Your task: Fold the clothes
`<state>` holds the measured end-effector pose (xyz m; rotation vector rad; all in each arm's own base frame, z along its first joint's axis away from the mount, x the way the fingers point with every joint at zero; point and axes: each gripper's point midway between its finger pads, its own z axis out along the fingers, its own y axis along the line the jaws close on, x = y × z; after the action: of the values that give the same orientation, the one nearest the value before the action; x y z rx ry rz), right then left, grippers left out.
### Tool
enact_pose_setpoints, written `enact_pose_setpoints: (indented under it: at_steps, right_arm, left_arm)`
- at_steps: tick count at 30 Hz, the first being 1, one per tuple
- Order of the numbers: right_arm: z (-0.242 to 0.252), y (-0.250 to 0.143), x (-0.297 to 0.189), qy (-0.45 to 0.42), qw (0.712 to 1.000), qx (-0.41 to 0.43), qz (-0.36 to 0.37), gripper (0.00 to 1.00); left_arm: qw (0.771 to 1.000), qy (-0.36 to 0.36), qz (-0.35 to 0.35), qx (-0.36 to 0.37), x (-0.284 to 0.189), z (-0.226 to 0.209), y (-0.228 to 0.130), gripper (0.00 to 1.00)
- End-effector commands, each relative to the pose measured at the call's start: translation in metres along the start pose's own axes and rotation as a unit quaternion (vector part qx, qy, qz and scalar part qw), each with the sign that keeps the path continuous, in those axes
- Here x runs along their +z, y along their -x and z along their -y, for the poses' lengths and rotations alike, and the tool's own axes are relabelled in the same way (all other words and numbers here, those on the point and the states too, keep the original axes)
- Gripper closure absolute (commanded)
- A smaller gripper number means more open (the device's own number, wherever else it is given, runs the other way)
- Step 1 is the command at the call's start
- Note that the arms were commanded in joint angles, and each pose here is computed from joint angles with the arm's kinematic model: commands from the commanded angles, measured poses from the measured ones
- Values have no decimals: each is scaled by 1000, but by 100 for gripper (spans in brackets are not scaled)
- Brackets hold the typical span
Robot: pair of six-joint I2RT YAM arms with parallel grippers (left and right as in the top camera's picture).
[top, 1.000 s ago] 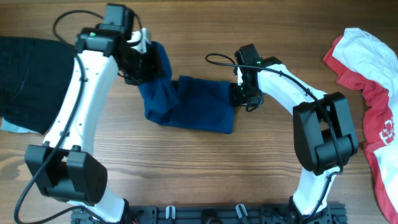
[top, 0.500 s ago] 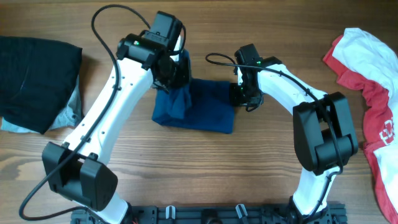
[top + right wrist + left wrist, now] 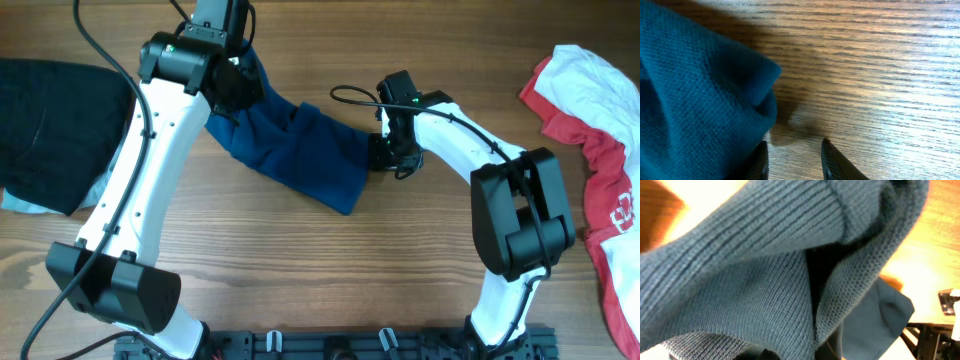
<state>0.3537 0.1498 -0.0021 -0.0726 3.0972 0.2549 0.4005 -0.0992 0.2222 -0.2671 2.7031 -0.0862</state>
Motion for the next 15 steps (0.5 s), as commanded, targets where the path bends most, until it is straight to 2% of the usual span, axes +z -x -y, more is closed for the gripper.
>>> enact_pose_setpoints:
  at_steps: [1,8,10,15]
  right_arm:
    - [-5,-15,20,7,999,8,-37,66]
    - [-5,-16,20,7,999,8,-39,66]
    - [-4,-17,20,6,999,8,-41,66]
    - [-3,-21,19,4,999,10,-49,66]
  left_arm:
    - [1000,-23,1,-1,-11,9,0,94]
    - [997,-68,-23,36,-12,48,-21,94]
    - [994,-77,-21,82,-6,66,-26,94]
    - [987,-72,-47,133,19,85,-42,94]
